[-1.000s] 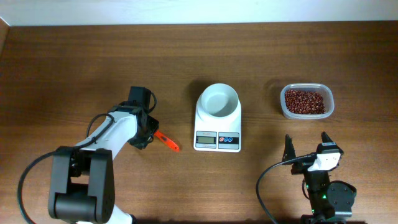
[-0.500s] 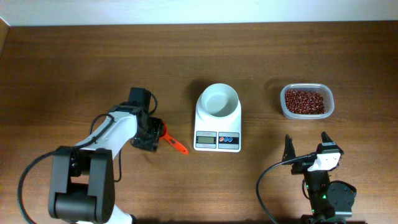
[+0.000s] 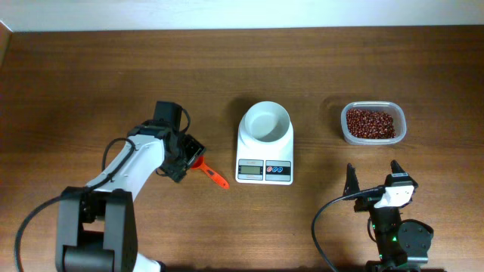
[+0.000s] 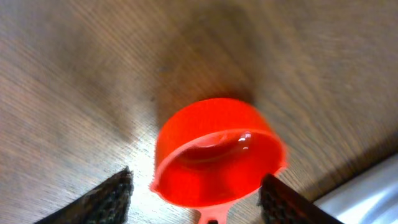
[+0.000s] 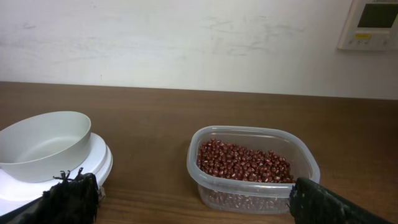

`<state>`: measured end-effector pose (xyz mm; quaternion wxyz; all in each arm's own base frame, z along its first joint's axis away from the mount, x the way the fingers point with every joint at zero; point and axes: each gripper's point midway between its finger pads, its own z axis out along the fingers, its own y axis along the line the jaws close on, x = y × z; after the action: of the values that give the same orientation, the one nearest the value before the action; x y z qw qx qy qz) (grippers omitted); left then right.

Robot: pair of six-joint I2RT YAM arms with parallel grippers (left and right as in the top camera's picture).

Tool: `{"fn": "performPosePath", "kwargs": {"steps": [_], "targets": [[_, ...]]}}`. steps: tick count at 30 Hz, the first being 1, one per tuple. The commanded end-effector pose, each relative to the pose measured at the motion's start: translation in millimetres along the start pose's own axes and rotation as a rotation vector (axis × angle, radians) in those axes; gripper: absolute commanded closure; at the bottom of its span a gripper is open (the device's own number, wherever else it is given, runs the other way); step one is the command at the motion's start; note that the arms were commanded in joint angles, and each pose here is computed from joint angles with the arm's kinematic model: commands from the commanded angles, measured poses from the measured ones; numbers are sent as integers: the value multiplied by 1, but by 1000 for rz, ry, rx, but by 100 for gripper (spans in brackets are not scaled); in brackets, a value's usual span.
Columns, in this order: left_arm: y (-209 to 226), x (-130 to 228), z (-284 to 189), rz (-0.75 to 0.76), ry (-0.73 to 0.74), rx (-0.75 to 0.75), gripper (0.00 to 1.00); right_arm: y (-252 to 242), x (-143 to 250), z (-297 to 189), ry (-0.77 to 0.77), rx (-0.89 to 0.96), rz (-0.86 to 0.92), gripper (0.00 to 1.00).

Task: Scoop and weigh 50g on scale
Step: 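Lift the orange scoop with the left gripper and rotate it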

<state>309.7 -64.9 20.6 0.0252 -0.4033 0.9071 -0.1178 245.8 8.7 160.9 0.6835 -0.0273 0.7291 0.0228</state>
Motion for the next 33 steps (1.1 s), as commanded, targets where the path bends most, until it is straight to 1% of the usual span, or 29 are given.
{"fn": "performPosePath", "kwargs": {"steps": [1, 2, 5, 9, 13, 15, 18, 21, 22, 23, 25, 27, 28, 29, 31, 32, 33], "targets": [[0, -21, -13, 214, -116, -38, 28, 2, 3, 0, 4, -10, -4, 1], [3, -25, -14, 243, -138, -60, 37, 2, 3, 0, 4, -10, -4, 1], [10, -31, -14, 262, -169, -99, 54, 2, 3, 0, 4, -10, -4, 1], [17, -28, -6, 260, -162, -111, 55, 2, 3, 0, 4, -10, -4, 1], [18, -29, 0, 261, -171, -99, 61, 2, 3, 0, 4, -10, -4, 1], [16, -29, 0, 262, -173, -94, 66, 2, 3, 0, 4, -10, -4, 1], [13, -22, 4, 275, -153, -76, 69, 2, 3, 0, 4, -10, -4, 1], [12, -11, 13, 308, -151, -69, 69, 2, 3, 0, 4, -10, -4, 1], [14, -9, 16, 296, -148, -71, 69, 2, 3, 0, 4, -10, -4, 1], [15, -9, 16, 287, -147, -73, 71, 2, 3, 0, 4, -10, -4, 1], [16, -10, 16, 286, -152, -78, 80, 2, 3, 0, 4, -10, -4, 1], [19, -14, 15, 286, -175, -98, 84, 2, 3, 0, 4, -10, -4, 1], [19, -14, 15, 286, -176, -97, 84, 2, 3, 0, 4, -10, -4, 1], [18, -14, 15, 286, -177, -96, 82, 2, 3, 0, 4, -10, -4, 1], [17, -15, 15, 287, -182, -91, 73, 2, 3, 0, 4, -10, -4, 1], [18, -18, 14, 286, -197, -100, 64, 2, 3, 0, 4, -10, -4, 1], [19, -20, 14, 286, -208, -109, 60, 2, 3, 0, 4, -10, -4, 1]]}}
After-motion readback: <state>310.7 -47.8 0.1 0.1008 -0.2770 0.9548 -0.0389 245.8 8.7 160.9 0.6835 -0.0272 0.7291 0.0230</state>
